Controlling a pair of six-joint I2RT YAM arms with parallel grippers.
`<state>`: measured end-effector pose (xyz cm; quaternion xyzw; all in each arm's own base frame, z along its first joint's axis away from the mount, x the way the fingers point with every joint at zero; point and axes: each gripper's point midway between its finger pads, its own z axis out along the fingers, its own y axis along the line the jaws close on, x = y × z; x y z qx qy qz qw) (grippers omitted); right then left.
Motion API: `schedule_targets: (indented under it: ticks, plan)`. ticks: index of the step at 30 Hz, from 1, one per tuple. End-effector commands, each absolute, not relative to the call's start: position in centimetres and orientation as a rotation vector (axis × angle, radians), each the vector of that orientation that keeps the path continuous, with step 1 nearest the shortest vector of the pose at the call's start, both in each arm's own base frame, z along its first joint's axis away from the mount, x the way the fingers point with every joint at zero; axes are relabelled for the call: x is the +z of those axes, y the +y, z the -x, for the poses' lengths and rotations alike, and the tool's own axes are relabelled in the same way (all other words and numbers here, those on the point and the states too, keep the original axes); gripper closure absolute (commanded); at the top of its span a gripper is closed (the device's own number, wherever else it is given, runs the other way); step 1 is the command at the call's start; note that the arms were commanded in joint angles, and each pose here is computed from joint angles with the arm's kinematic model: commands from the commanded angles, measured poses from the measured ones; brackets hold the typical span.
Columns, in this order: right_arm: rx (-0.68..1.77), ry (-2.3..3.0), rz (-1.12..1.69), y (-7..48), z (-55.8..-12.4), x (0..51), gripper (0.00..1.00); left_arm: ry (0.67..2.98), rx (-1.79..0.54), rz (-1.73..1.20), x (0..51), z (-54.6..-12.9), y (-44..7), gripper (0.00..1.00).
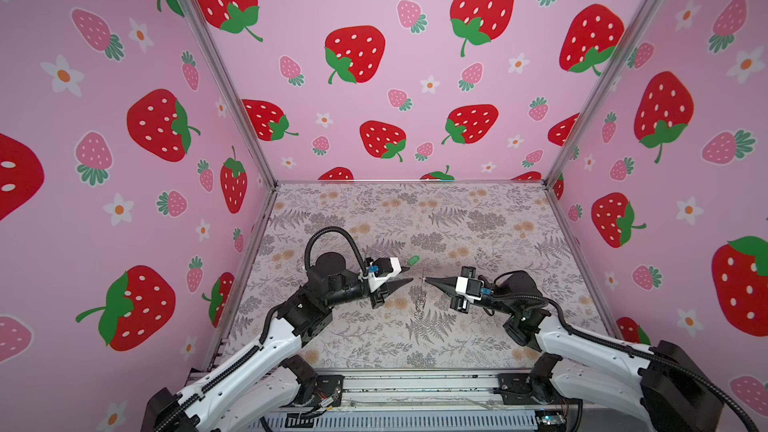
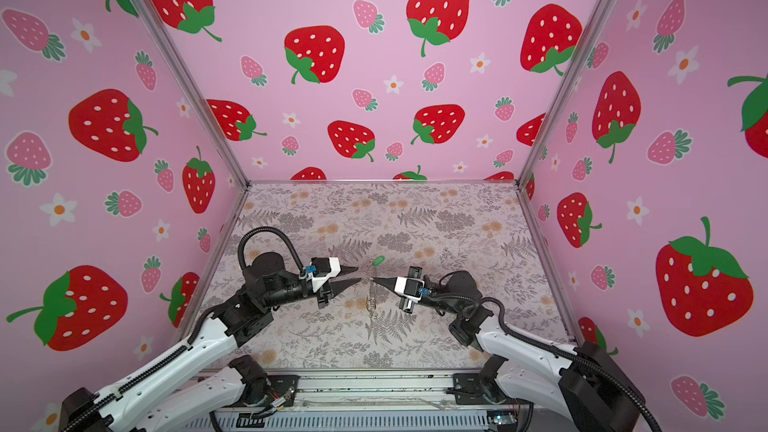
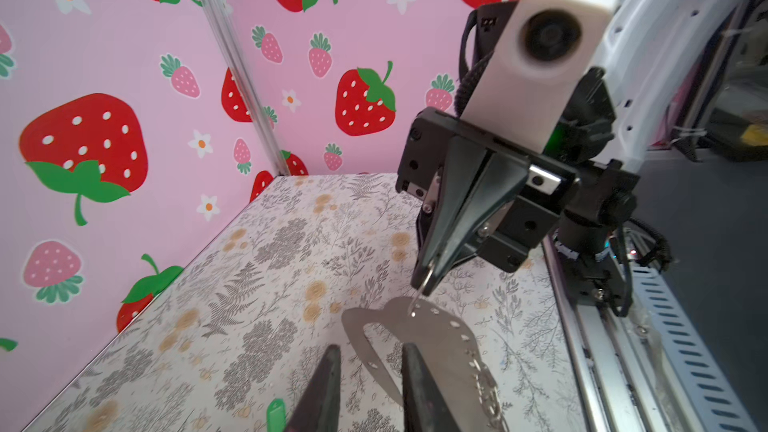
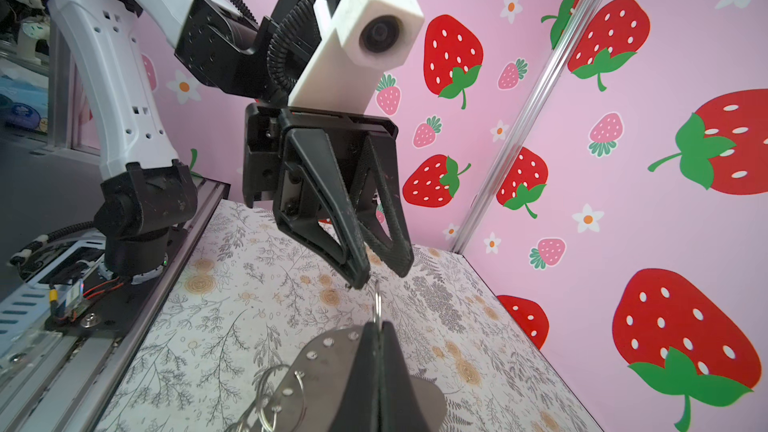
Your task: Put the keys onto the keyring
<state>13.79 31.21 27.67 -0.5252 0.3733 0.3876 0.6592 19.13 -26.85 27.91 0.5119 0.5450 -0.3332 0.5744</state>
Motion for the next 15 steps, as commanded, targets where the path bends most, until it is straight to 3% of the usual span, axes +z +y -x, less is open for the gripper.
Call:
schedule_targets:
  ticks: [1, 10, 15]
  plan:
    - [0.926, 0.74, 1.16, 31.04, -12.66, 30.19, 1.0, 1.154, -0.913, -1.243, 29.61, -17.25, -27.69, 0.75]
    - [0.96, 0.735, 1.163, 31.3, -12.5, 30.33, 1.0, 1.159, -0.942, -1.254, 28.73, -17.46, -28.19, 0.78]
    - [0.967, 0.729, 1.16, 31.28, -12.38, 30.43, 1.0, 1.148, -0.948, -1.254, 28.97, -17.6, -28.39, 0.85]
